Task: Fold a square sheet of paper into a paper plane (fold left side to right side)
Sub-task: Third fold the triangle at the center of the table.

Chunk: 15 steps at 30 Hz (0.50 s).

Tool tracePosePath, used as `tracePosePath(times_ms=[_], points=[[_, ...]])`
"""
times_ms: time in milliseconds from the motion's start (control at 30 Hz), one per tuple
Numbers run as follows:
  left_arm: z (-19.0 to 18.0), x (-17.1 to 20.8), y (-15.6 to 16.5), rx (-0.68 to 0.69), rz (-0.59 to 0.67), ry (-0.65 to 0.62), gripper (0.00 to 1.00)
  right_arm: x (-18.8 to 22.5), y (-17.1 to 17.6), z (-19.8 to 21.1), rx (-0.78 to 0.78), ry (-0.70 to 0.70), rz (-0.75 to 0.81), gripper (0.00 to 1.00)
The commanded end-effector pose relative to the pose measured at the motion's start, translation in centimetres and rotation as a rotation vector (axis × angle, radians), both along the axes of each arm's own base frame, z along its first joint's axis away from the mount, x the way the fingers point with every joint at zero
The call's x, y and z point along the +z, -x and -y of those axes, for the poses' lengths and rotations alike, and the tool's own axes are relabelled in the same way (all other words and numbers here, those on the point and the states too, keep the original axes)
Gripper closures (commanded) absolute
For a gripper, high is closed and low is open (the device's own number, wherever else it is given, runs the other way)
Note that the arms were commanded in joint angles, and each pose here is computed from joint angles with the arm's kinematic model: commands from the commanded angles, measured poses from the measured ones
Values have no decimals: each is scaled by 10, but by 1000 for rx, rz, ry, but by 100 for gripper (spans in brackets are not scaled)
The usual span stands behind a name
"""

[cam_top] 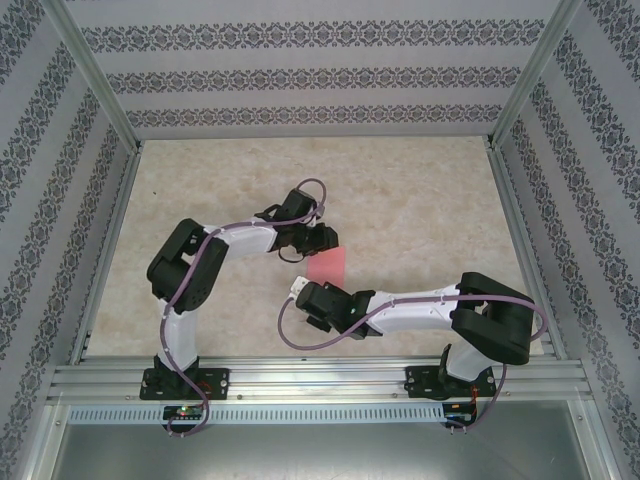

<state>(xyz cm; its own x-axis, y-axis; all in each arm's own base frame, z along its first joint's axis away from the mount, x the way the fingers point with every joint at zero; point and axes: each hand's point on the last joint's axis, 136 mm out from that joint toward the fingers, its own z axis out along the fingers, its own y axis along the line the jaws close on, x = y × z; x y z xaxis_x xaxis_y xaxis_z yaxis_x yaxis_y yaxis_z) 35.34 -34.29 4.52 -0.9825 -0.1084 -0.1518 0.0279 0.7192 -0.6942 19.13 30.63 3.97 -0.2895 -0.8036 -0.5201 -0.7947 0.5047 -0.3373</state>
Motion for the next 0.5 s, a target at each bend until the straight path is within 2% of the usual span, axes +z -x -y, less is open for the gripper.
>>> tracePosePath(times_ms=[0,233,467], points=[[7,-12,5,-47,-20,-22,73,5,-3,-2,-16,-45,-3,100],[4,-40,15,-64,-59,-72,74,7,-4,-2,-31,-87,-52,100],[-3,-57,21,-65,-85,-111,75,12,-8,5,-106,-222,-199,100]])
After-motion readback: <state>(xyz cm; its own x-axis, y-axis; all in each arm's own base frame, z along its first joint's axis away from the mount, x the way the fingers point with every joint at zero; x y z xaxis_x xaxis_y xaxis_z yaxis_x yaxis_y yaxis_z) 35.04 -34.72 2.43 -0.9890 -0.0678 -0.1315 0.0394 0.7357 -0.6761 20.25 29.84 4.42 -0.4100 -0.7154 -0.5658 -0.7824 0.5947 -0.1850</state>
